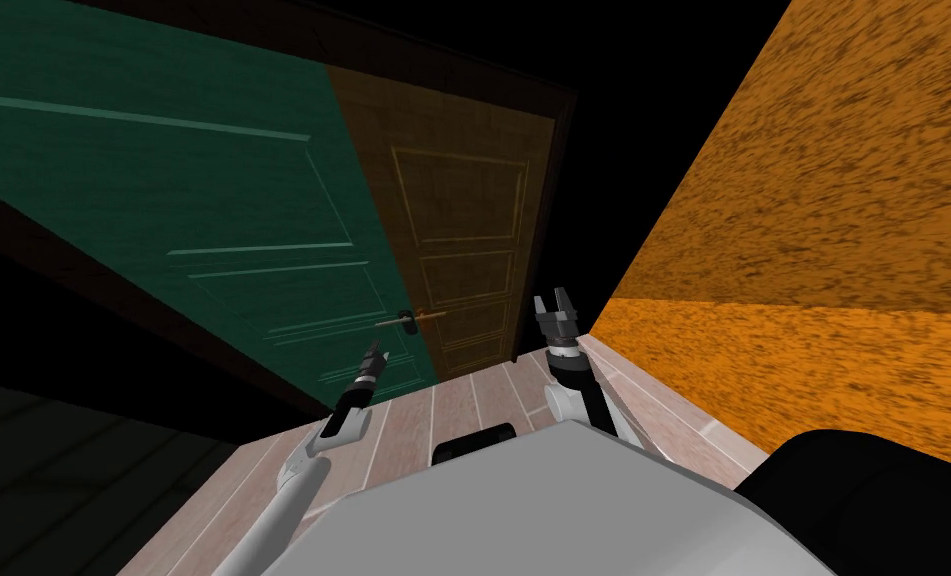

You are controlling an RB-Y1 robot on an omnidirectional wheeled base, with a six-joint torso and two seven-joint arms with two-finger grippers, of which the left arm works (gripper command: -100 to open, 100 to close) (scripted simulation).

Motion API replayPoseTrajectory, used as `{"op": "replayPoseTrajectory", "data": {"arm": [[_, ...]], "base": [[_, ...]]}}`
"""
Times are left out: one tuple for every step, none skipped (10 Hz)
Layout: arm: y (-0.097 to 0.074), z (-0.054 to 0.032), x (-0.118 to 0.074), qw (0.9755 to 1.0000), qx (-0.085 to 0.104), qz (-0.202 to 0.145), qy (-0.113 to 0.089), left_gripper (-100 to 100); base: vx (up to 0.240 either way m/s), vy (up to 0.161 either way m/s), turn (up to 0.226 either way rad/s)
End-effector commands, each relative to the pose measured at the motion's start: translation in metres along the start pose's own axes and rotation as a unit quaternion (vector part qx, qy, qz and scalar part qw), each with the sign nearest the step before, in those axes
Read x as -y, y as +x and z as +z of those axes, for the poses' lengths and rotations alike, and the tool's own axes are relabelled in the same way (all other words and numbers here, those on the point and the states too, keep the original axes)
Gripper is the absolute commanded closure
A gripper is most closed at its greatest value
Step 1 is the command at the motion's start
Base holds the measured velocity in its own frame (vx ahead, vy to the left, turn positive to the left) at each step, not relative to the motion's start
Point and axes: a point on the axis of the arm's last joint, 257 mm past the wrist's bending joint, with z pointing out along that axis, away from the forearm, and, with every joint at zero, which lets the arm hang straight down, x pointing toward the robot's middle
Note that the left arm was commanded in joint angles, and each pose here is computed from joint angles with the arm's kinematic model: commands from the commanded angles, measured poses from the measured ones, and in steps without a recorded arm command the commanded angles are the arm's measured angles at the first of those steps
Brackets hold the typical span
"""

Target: Pull the door open

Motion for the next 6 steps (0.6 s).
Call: {"op": "replayPoseTrajectory", "data": {"arm": [[-0.009, 0.0027, -0.006, 0.9999, 0.007, -0.003, -0.009, -100], [-0.011, 0.0032, -0.007, 0.9999, 0.009, -0.003, -0.012, -100], [-0.015, 0.0042, -0.009, 0.9998, 0.012, -0.004, -0.016, -100], [-0.021, 0.0052, -0.012, 0.9996, 0.016, -0.006, -0.020, -100], [-0.018, 0.0039, -0.010, 0.9997, 0.014, -0.005, -0.017, -100], [-0.037, 0.0002, -0.013, 0.9993, 0.029, 0.001, -0.023, -100]], "base": [[0.113, 0.034, -0.078], [0.088, 0.033, -0.037], [0.072, 0.017, -0.048], [0.083, 0.028, -0.058], [0.039, 0.018, -0.013], [0.106, 0.053, 0.074]]}}
